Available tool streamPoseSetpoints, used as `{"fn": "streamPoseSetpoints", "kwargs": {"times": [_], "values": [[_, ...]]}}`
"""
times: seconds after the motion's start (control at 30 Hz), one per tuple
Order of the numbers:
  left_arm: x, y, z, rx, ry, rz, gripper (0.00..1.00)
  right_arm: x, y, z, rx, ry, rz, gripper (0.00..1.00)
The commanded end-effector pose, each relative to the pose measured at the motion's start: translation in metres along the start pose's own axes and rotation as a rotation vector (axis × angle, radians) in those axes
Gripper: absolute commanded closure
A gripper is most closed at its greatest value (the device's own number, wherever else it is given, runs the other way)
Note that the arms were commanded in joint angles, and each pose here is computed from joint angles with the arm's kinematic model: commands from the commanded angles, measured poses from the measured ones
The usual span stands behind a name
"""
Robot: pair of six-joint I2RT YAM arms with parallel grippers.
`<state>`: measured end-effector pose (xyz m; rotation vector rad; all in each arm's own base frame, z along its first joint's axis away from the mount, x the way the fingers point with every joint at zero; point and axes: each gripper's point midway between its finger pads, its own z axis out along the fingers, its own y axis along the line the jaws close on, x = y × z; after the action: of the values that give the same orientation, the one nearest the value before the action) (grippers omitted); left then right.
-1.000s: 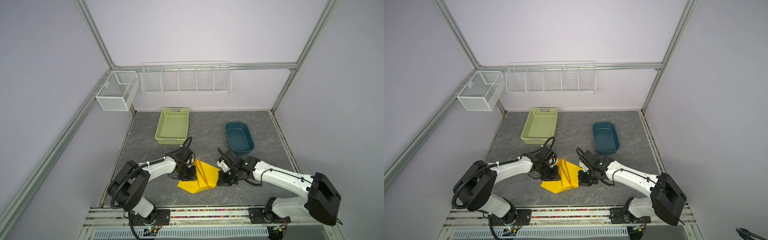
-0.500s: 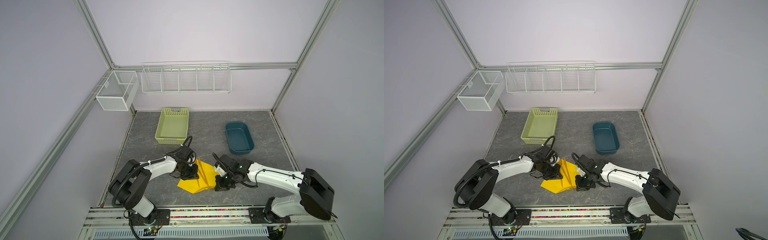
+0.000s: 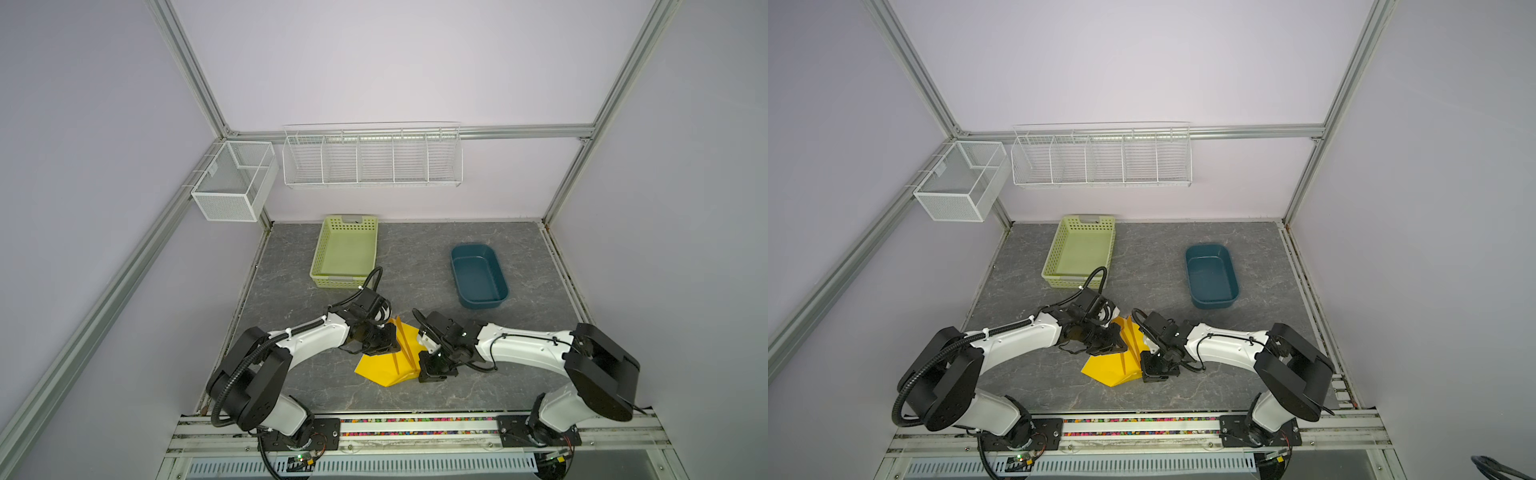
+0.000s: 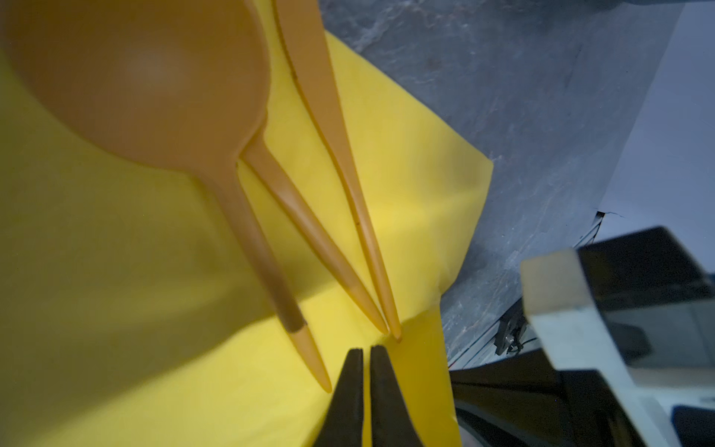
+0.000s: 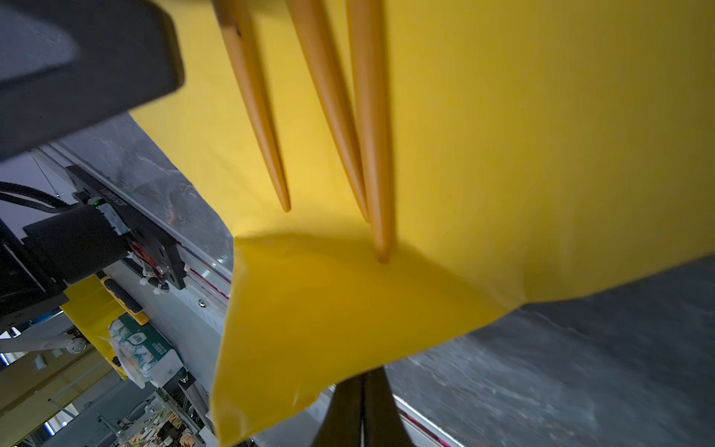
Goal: Place the utensils on the paper napkin and roll it up
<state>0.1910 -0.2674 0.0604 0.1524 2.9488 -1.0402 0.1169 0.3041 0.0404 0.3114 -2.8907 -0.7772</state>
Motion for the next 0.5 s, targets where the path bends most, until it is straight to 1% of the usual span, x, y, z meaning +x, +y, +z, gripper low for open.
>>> {"fn": "streamPoseSetpoints", "kwargs": {"times": [0.0,0.07,0.1,0.13,0.23,0.33,0.47], "values": [[-0.005,-0.012,-0.015,0.025,-0.035,0.054,0.88,-0.018,0.012,0.002,-0.013,-0.057,-0.001,0.93],[-0.003,-0.015,-0.021,0.024,-0.039,0.079,0.87,-0.023,0.010,0.005,-0.012,-0.063,0.010,0.93],[-0.002,-0.016,-0.024,0.026,-0.041,0.090,0.87,-0.031,0.020,0.002,-0.031,-0.084,0.004,0.93],[0.000,-0.017,-0.025,0.030,-0.039,0.098,0.87,-0.033,0.020,0.003,-0.032,-0.086,0.009,0.93],[0.007,-0.019,-0.025,0.056,-0.017,0.108,0.86,-0.039,0.018,0.006,-0.032,-0.087,0.025,0.93],[0.017,-0.019,-0.014,0.064,0.028,0.110,0.86,-0.042,0.017,0.008,-0.037,-0.091,0.034,0.93],[0.028,-0.020,0.010,0.057,0.086,0.108,0.87,-0.043,0.013,0.011,-0.037,-0.087,0.049,0.93]]}}
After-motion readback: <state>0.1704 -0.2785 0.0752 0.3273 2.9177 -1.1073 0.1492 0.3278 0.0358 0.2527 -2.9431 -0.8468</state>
